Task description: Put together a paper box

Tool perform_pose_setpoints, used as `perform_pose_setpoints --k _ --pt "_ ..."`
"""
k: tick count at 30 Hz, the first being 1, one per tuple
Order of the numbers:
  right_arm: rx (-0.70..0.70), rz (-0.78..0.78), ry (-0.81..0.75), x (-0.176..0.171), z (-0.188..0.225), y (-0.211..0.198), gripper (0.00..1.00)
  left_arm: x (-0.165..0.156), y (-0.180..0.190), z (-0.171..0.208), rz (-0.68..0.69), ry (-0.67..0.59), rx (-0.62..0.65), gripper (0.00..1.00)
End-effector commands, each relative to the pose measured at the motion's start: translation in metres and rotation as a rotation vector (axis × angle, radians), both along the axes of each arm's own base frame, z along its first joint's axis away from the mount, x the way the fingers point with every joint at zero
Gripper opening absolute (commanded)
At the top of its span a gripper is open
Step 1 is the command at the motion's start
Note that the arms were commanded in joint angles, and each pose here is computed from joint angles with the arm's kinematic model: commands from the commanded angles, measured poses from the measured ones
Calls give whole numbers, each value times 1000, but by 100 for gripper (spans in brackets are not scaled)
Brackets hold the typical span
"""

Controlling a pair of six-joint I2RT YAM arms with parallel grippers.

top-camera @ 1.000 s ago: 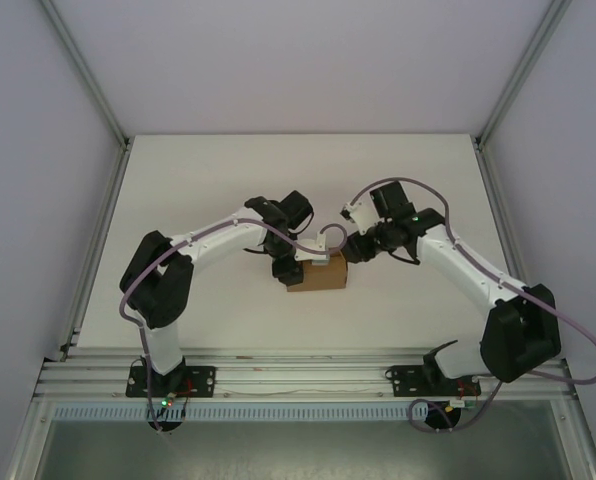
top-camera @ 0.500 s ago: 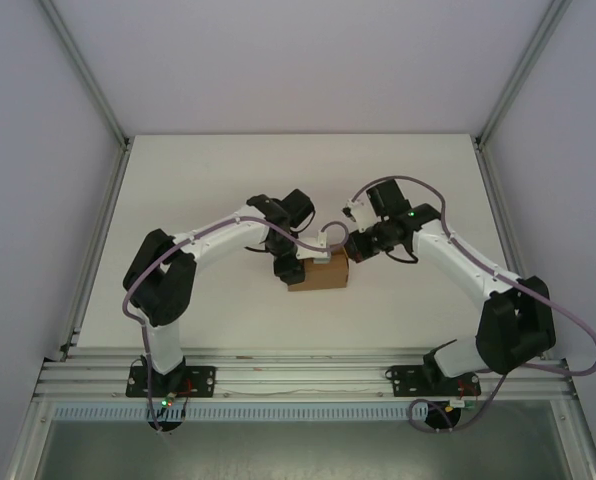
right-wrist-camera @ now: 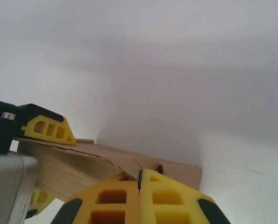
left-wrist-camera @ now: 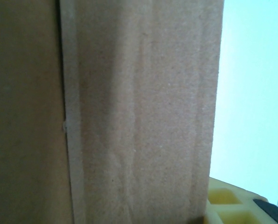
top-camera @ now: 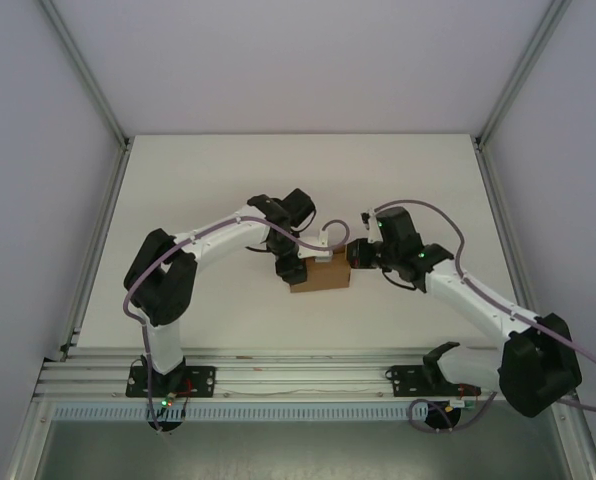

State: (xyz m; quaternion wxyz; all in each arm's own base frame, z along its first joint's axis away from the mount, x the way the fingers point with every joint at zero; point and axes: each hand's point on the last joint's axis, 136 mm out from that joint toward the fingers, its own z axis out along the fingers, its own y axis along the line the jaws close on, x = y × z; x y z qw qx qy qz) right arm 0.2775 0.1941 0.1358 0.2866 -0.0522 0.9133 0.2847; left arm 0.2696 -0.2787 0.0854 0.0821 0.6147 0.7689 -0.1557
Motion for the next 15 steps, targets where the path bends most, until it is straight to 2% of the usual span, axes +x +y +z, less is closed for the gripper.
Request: perform_pose_setpoints --k 1,7,12,13,15 --pt "-13 -51 -60 5 -18 -9 0 -3 -3 -3 6 29 -9 46" --pt "-147 -26 -87 -11 -56 -18 0 -2 -7 3 18 19 -34 49" --pt "-128 -28 -137 -12 -43 -17 0 -1 -8 11 24 0 -52 56" --pt "-125 -32 -143 -12 -41 -17 0 0 -7 12 29 -7 -55 58" --pt "-118 -37 -150 -13 -39 -18 0 1 -7 15 38 -19 -60 70"
